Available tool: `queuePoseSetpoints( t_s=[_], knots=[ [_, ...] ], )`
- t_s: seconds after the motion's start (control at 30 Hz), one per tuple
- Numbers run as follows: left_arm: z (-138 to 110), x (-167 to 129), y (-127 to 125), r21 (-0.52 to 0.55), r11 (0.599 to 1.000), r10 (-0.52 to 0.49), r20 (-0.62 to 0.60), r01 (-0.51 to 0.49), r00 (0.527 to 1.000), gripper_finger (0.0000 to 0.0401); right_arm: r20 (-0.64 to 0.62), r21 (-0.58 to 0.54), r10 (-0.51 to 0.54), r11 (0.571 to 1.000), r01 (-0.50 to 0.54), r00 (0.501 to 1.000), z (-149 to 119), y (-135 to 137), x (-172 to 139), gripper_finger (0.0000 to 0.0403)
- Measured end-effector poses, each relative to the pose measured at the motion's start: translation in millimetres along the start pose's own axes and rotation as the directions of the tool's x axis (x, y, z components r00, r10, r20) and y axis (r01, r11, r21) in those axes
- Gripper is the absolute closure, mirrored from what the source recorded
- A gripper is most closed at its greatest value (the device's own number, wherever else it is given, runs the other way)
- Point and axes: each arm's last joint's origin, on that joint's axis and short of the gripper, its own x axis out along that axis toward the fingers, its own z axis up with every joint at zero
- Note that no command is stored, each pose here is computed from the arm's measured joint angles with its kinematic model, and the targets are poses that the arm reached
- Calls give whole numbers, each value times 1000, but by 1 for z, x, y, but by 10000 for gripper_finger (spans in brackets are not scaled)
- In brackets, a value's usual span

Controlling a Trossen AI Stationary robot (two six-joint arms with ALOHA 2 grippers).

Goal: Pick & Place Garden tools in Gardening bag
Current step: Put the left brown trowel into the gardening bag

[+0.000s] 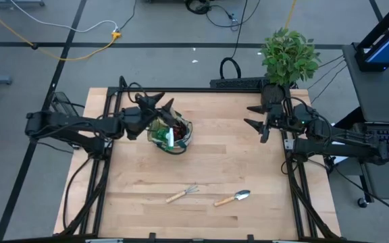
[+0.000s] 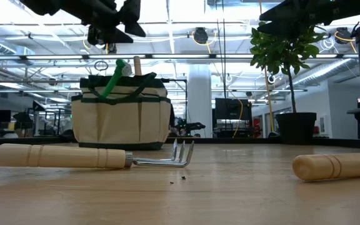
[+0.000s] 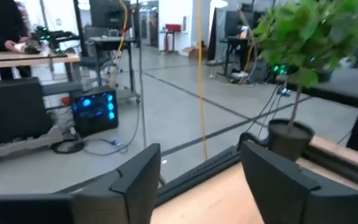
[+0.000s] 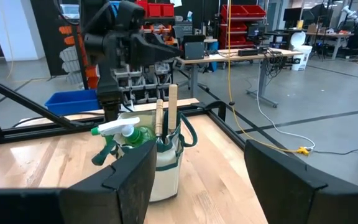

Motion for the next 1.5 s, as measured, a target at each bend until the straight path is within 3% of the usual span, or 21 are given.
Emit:
queuePoseSetpoints(
  t_s=[0.13,0.33,0.4,0.63,0.83,1.5],
  knots=[
    [2,0,1,-8,1000,-19,6,19,1000,237,2,0,0,1000,0,1000,0,0,0,165],
    [-3,5,2,30,1000,-1,-18,1,1000,371,3,8,0,1000,0,1000,0,0,0,165],
    [-4,7,5,33,999,9,-23,-8,1000,392,3,8,0,1000,0,1000,0,0,0,165],
    [-6,18,16,-9,999,-35,-63,35,997,396,3,8,0,1000,0,1000,0,0,0,165],
    [-20,18,20,-63,998,-38,-186,26,982,394,3,8,0,1000,0,1000,0,0,0,165],
    [-39,22,10,-87,992,-115,-295,93,948,398,2,8,0,1000,0,1000,0,0,0,165]
  ],
)
